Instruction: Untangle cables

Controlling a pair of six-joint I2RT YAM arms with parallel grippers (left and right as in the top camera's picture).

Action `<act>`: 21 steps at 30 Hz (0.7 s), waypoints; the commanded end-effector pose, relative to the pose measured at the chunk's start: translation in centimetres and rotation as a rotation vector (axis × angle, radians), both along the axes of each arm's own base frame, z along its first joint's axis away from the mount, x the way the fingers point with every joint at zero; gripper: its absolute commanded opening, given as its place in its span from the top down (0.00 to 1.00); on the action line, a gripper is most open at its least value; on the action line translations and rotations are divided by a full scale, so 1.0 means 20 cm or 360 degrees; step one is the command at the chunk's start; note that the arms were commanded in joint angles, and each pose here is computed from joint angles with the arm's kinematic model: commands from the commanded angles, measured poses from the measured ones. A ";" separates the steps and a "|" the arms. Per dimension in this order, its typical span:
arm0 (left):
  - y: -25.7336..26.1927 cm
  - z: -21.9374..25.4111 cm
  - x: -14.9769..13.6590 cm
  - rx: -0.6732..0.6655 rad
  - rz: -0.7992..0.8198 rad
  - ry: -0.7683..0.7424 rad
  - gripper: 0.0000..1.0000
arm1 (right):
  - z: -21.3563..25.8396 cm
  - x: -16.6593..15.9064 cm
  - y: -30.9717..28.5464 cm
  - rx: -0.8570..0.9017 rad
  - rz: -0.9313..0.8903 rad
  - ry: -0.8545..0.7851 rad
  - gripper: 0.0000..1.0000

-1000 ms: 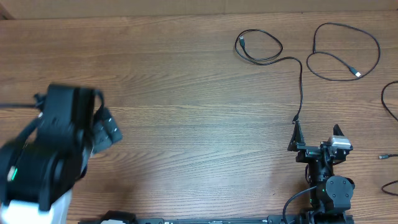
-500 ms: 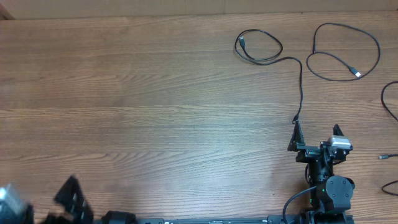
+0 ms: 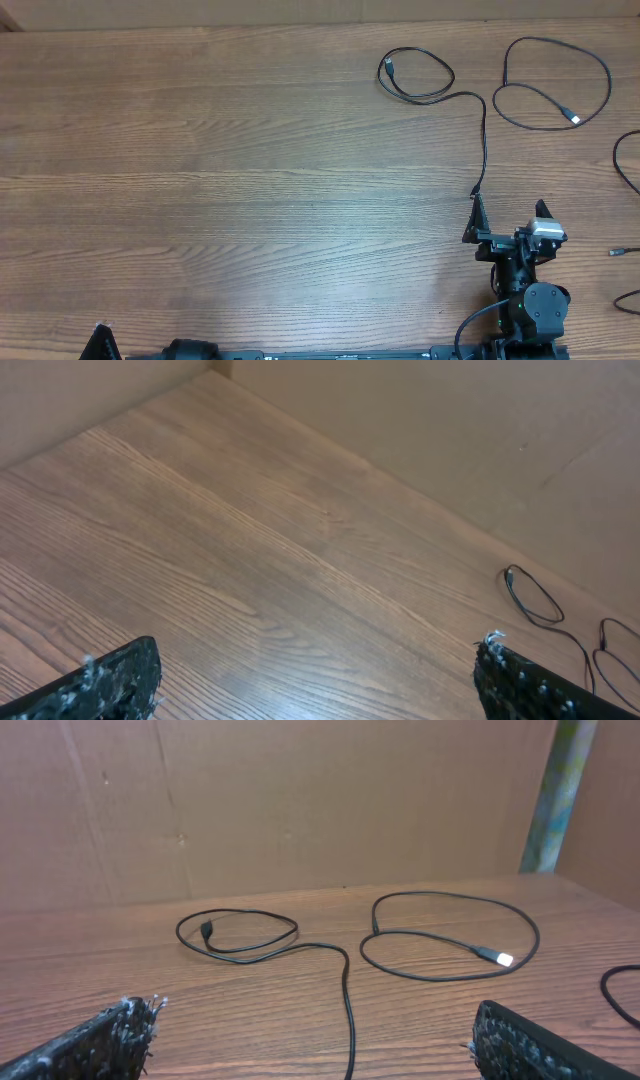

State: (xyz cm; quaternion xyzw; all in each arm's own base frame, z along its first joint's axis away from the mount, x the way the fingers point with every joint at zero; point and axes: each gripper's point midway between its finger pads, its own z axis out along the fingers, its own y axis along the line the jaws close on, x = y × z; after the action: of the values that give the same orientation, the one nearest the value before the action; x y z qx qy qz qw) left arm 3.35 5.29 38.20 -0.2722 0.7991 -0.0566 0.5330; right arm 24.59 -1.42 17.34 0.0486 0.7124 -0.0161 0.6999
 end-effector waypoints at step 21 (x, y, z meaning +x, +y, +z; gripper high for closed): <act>0.03 -0.01 -0.19 -0.0054 0.0046 -0.0224 0.01 | -0.01 0.00 0.01 -0.0019 0.0014 -0.0010 0.00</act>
State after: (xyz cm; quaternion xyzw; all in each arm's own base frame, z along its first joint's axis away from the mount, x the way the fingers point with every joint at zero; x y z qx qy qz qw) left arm 1.85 5.52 38.14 -0.2777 0.7824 -0.0654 0.5537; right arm 24.59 -1.41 17.35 0.0486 0.7123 -0.0158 0.7000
